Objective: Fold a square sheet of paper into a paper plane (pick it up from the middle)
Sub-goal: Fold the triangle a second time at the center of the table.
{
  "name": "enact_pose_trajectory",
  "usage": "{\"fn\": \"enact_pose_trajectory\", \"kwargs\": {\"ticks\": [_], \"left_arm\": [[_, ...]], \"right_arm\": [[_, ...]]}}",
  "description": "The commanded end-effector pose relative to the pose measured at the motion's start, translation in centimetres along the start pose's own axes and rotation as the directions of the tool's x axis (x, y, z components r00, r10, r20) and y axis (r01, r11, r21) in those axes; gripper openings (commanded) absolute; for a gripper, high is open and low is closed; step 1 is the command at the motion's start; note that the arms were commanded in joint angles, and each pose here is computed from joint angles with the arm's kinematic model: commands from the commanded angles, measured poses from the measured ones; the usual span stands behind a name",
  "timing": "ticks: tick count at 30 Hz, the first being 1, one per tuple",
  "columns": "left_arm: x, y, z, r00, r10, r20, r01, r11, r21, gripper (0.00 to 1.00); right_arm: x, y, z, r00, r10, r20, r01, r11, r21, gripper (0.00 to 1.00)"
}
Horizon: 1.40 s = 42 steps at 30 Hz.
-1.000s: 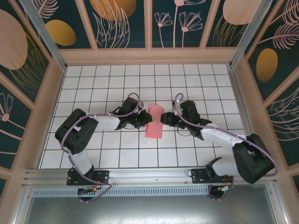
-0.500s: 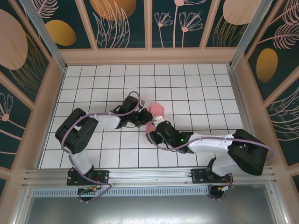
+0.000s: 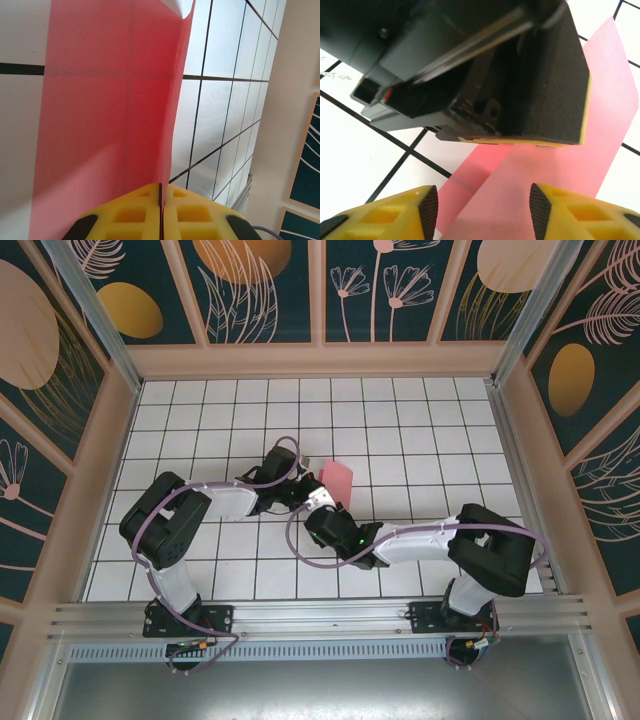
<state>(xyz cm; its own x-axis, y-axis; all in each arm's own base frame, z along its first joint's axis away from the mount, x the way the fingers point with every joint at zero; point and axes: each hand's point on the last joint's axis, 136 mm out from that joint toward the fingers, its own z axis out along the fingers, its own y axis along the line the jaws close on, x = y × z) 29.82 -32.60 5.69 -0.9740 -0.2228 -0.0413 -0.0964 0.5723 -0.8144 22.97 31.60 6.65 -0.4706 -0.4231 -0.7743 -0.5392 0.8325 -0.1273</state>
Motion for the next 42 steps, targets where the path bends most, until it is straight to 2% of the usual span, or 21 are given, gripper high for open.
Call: {"fn": "enact_pose_trajectory", "kwargs": {"ticks": [1, 5, 11, 15, 18, 20, 22, 25, 30, 33, 36, 42], "left_arm": [[-0.2, -0.1, 0.2, 1.000, 0.012, -0.014, -0.012, 1.000, 0.004, 0.08], [-0.2, -0.1, 0.1, 1.000, 0.016, -0.012, -0.016, 1.000, 0.002, 0.08], [-0.4, 0.2, -0.2, 1.000, 0.020, 0.003, -0.020, 0.999, -0.026, 0.11], [-1.0, 0.6, -0.9, 0.999, 0.021, 0.048, -0.017, 0.997, -0.076, 0.20], [-1.9, 1.5, -2.1, 0.991, 0.021, 0.130, -0.001, 0.988, -0.153, 0.24], [-2.7, 1.8, -3.9, 0.977, 0.036, 0.209, 0.009, 0.978, -0.210, 0.38], [-2.9, 2.8, -5.0, 0.967, 0.041, 0.252, 0.029, 0.963, -0.268, 0.38], [-2.7, 4.1, -6.2, 0.956, 0.028, 0.291, 0.066, 0.949, -0.308, 0.41], [-1.8, 3.9, -6.5, 0.957, 0.007, 0.292, 0.067, 0.967, -0.244, 0.41], [-1.4, 3.0, -5.5, 0.970, 0.005, 0.243, 0.046, 0.979, -0.200, 0.41], [-0.4, 1.3, -4.7, 0.983, -0.003, 0.185, 0.020, 0.995, -0.093, 0.39], [1.4, 2.2, -3.6, 0.981, -0.116, 0.157, 0.119, 0.993, -0.010, 0.18]], "right_arm": [[-0.9, -0.5, -0.4, 1.000, 0.000, 0.018, -0.001, 0.999, 0.042, 0.46], [-1.0, -0.6, -0.8, 1.000, 0.014, 0.020, -0.014, 0.999, 0.031, 0.27], [-1.0, -1.1, -1.3, 0.998, 0.062, 0.013, -0.062, 0.998, 0.004, 0.09], [-0.9, -1.5, -1.5, 0.994, 0.113, 0.002, -0.113, 0.992, -0.049, 0.01], [-0.6, -1.9, -1.5, 0.984, 0.175, -0.017, -0.176, 0.978, -0.114, 0.00], [-0.8, -1.9, -1.6, 0.971, 0.239, -0.028, -0.240, 0.951, -0.193, 0.00], [-0.9, -1.4, -1.9, 0.950, 0.307, -0.056, -0.309, 0.897, -0.317, 0.00], [-1.3, -1.5, -2.2, 0.927, 0.367, -0.072, -0.365, 0.845, -0.391, 0.00], [-1.3, -1.6, -2.0, 0.926, 0.366, -0.093, -0.371, 0.836, -0.404, 0.00], [-1.4, -2.0, -2.0, 0.925, 0.369, -0.087, -0.373, 0.841, -0.392, 0.00], [-1.4, -2.1, -2.0, 0.914, 0.391, -0.104, -0.398, 0.822, -0.407, 0.00], [-1.0, -2.4, -1.3, 0.881, 0.453, -0.138, -0.469, 0.794, -0.386, 0.00]]}}
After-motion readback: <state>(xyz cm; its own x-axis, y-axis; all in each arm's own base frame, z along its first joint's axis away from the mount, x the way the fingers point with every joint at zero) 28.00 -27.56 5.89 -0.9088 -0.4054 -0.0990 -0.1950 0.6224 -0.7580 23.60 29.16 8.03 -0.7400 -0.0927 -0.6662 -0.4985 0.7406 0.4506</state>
